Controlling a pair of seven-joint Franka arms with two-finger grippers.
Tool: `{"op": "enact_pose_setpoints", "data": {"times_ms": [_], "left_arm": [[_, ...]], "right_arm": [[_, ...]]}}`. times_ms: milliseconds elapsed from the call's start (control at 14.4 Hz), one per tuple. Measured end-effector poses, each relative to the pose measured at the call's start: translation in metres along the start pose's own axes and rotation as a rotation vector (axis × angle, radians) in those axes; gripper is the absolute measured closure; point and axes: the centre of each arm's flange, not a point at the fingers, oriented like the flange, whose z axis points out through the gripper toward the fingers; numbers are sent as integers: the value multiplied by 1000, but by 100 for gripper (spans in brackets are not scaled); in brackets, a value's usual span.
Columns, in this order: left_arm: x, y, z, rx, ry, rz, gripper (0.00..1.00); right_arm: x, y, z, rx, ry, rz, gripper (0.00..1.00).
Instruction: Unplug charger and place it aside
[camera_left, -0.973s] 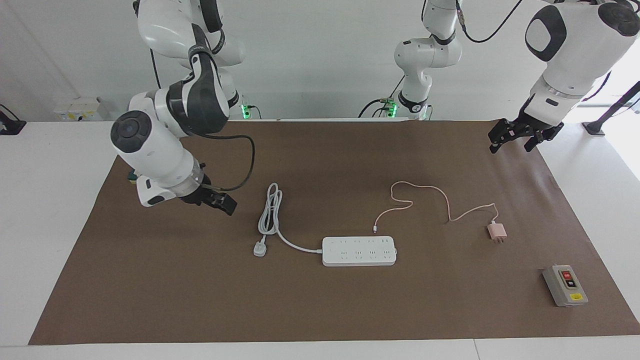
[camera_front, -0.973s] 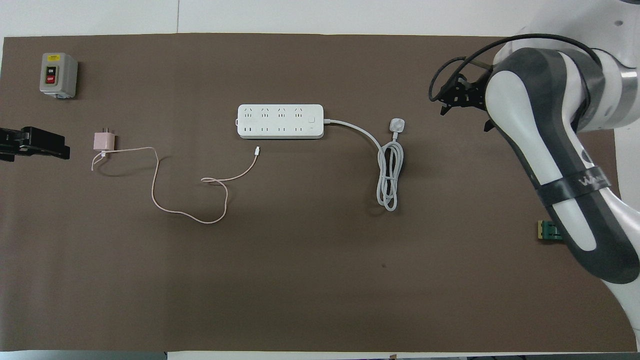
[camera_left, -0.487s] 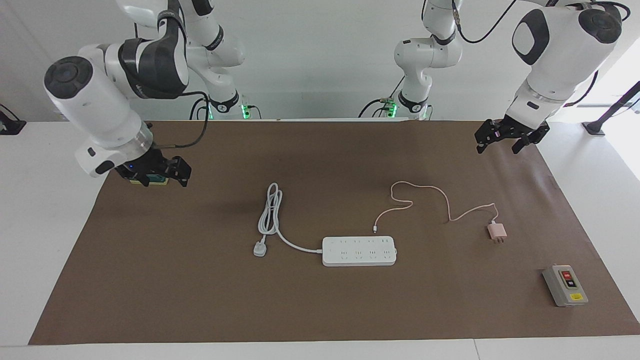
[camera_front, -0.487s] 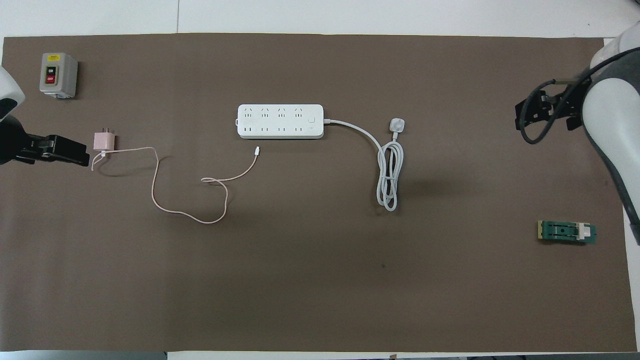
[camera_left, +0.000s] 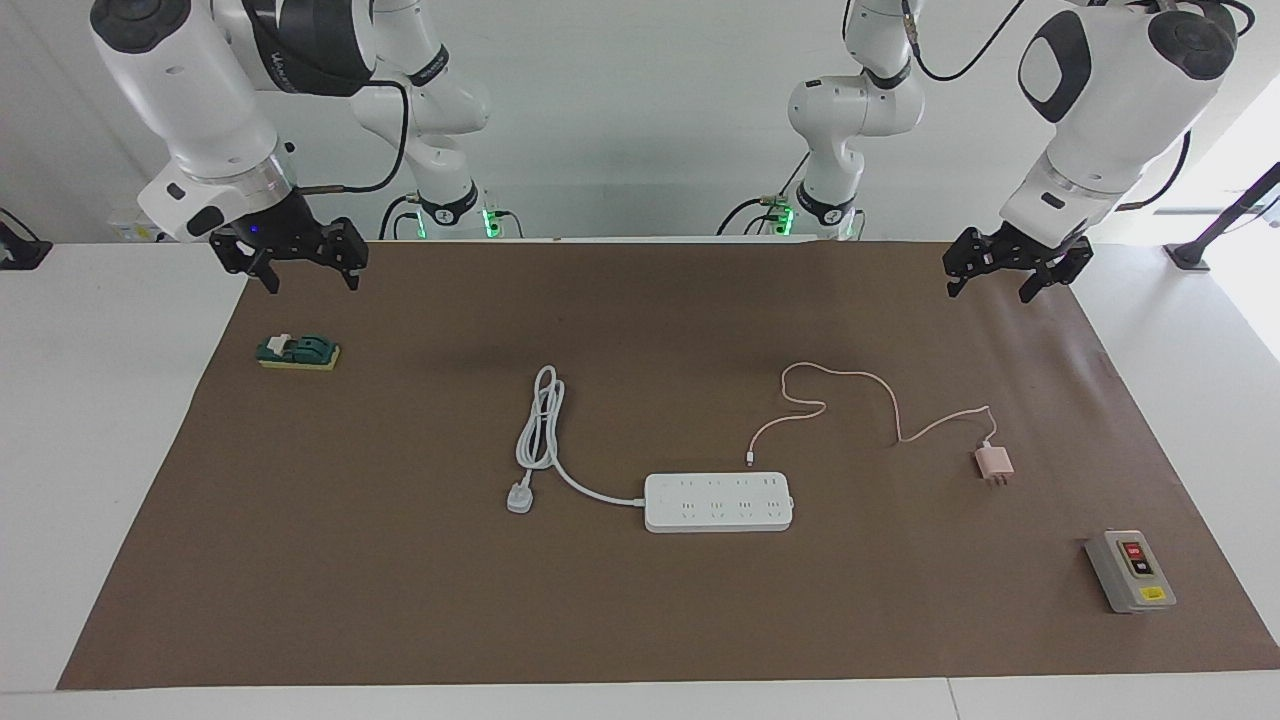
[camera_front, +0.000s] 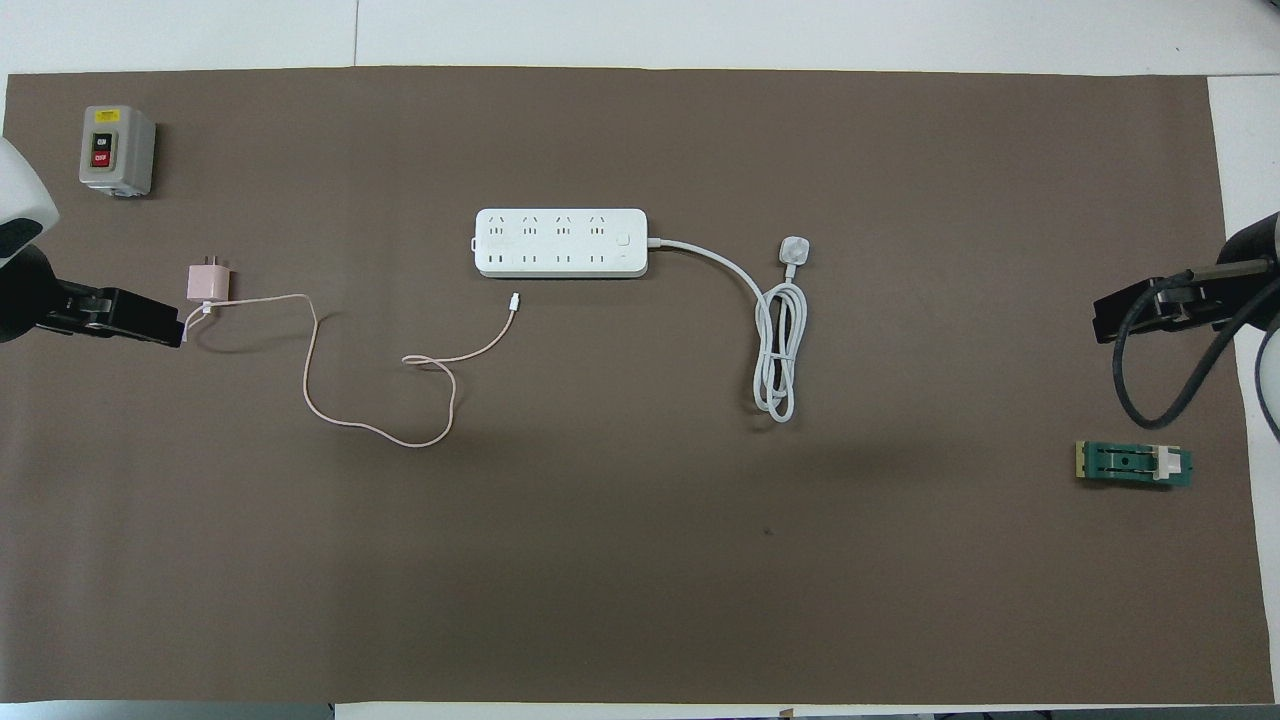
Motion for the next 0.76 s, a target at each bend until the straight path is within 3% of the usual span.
{"op": "enact_pose_setpoints", "data": {"times_ms": [765], "left_arm": [[0,2,0,0,0,3,0]], "right_arm": [[-1,3,6,16,-11,20,0]]}}
